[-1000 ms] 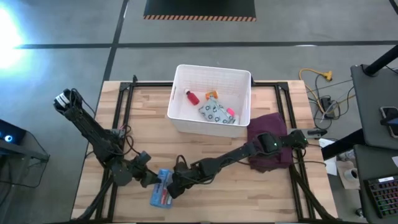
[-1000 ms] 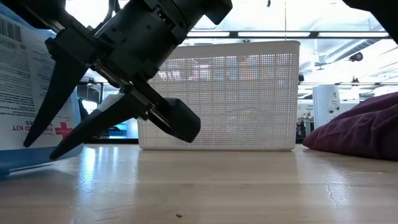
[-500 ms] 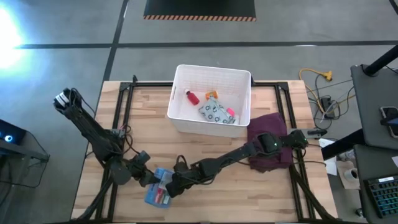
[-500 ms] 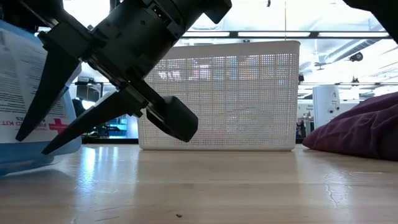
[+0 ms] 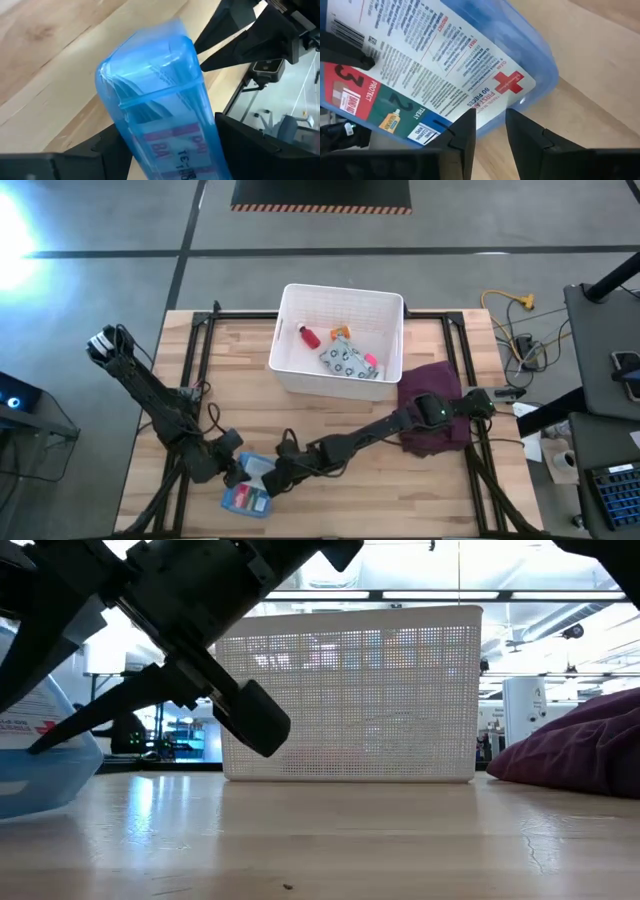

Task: Pick & place medical supplies in basket/bin
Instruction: Put the blue medicine kit into the white container

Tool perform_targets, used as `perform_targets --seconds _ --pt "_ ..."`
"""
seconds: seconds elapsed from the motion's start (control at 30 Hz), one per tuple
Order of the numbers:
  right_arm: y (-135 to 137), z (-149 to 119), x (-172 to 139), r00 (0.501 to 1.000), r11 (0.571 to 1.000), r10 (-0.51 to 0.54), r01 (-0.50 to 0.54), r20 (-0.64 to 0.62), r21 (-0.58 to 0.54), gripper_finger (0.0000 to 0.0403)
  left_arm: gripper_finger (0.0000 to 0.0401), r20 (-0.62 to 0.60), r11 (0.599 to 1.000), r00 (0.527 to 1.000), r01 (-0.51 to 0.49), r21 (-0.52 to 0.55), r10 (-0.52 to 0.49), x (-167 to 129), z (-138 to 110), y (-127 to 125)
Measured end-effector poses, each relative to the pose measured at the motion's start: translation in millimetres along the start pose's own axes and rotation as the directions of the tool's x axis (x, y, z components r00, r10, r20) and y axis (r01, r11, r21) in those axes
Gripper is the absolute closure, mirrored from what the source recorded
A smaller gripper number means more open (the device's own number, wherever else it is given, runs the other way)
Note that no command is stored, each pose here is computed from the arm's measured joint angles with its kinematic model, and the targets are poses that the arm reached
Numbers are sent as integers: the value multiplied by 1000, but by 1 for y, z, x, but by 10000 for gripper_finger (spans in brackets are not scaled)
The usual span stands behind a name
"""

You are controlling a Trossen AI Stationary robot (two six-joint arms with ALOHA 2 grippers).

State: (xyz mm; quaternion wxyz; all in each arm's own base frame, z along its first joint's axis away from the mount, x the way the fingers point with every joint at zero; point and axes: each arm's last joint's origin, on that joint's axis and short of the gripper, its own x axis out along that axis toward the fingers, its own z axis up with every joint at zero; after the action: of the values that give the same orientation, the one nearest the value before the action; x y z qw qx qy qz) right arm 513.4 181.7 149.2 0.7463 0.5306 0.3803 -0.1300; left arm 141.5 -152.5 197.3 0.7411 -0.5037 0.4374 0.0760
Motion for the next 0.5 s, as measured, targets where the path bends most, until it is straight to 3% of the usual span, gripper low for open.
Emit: perform_targets --seconds 0.17,0.37,0.5 --pt "1 0 -1 1000 1000 -3 3 14 -6 295 166 -3 1000 1000 6 17 -6 -1 0 -2" --pt "3 -11 -2 999 999 -9 11 34 -53 286 208 -4 1000 1000 14 11 -14 -1 0 -2" --pt "-2 -28 -8 993 988 -112 116 38 -100 282 217 -5 998 999 33 49 -33 -8 1 -8"
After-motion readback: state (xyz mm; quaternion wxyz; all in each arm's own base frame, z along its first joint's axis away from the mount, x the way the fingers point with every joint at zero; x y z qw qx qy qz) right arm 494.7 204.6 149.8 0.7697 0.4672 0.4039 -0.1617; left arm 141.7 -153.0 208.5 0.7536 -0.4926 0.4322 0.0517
